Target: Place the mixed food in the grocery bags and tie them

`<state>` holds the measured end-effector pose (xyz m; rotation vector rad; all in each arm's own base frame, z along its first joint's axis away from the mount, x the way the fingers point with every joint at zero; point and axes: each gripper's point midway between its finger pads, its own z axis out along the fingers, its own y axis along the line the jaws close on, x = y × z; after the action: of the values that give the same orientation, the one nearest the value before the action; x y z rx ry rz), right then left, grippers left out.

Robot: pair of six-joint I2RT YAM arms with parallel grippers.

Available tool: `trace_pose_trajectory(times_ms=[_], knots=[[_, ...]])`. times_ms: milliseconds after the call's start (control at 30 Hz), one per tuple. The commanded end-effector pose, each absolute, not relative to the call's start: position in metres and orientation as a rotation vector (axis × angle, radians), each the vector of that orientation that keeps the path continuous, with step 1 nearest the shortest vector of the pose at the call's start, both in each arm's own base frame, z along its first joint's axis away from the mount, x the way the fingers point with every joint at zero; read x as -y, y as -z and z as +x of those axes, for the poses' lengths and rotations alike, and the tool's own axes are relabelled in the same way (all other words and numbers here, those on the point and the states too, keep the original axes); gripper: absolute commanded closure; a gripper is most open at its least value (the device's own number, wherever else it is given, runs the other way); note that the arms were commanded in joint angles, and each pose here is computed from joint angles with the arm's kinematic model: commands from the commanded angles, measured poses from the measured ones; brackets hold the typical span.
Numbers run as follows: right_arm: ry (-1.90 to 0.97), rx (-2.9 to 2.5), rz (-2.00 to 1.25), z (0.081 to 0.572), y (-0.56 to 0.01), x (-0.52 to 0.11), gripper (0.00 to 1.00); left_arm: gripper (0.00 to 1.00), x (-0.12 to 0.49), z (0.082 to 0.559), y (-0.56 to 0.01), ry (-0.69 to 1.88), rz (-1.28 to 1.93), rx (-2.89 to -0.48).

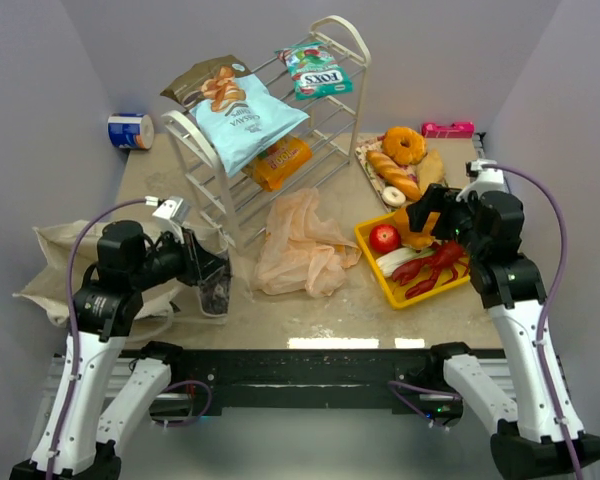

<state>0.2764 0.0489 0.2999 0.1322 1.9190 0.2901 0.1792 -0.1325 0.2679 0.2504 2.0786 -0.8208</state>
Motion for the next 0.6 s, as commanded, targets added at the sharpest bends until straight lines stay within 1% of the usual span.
trace_pose_trajectory(times_ms=[0,67,100,300,400,567], knots=[[-0.427,-1.964,0.083,0.285,-0.295,-0.073,0.11,0.94,0.163,0.166,-0.284,1.084,0.324,-1.977],[-0.469,-1.979,0.075,0.290,-0.290,-0.081,0.12,0.95,0.169,0.163,-0.286,1.158,0.294,-1.965],[-0.475,-1.983,0.073,0.291,-0.287,-0.083,0.12,0.97,0.171,0.164,-0.295,1.174,0.303,-1.912],[-0.520,-1.977,0.062,0.298,-0.287,-0.097,0.13,0.99,0.186,0.173,-0.317,1.269,0.254,-1.812],[-0.551,-1.975,0.030,0.300,-0.287,-0.116,0.13,1.00,0.201,0.181,-0.321,1.299,0.236,-1.791],[-0.597,-2.007,-0.004,0.304,-0.277,-0.145,0.13,1.00,0.238,0.188,-0.311,1.326,0.246,-1.819]])
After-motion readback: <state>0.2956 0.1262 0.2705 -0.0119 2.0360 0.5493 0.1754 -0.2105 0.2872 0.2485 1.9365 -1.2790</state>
